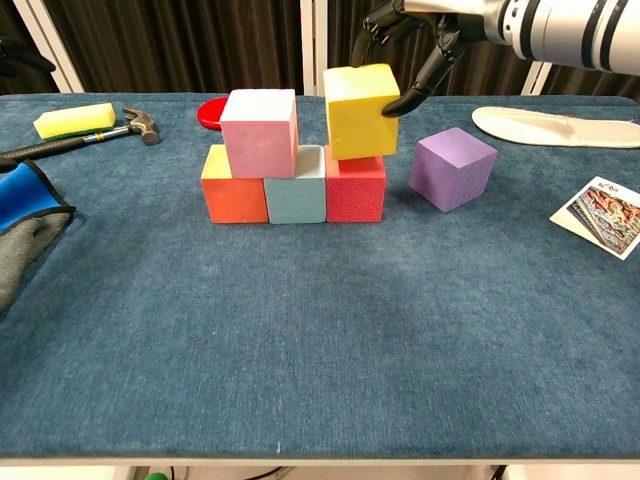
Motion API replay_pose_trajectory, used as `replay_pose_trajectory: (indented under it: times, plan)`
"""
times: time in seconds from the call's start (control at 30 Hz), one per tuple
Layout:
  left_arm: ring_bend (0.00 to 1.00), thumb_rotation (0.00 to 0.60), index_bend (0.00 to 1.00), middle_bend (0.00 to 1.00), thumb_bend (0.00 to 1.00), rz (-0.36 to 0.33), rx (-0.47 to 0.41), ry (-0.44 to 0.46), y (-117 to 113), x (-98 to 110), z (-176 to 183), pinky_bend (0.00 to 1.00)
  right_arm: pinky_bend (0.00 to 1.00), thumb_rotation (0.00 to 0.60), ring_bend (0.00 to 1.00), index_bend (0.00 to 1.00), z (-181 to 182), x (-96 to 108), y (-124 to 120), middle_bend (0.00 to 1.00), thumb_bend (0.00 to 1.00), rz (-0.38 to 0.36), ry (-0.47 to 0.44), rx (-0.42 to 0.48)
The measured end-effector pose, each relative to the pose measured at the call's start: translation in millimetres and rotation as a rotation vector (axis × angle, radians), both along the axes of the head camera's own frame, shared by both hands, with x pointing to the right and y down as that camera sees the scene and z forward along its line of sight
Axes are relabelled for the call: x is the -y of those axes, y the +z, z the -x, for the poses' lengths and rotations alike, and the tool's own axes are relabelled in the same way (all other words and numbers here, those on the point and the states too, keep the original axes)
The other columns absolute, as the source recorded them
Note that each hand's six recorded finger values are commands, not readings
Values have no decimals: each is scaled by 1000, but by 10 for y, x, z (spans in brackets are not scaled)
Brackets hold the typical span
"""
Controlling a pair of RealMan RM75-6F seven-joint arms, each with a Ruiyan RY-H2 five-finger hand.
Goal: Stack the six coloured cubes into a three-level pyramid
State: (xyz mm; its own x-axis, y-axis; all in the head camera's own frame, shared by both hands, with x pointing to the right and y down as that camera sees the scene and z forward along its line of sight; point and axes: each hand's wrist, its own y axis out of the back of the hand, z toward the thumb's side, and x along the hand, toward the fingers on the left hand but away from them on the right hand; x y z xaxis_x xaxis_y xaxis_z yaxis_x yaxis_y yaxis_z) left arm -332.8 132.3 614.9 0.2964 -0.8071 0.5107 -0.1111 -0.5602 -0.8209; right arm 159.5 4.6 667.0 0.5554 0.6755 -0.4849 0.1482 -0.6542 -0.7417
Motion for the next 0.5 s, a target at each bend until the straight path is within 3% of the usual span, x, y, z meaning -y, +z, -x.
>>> replay_pose_trajectory:
  times: [0.5]
  plan:
    - [99, 467, 101, 42, 193, 9, -15, -10, 20, -20, 24, 226, 128, 600, 118, 390, 183, -51, 114, 345, 244, 11, -12, 25]
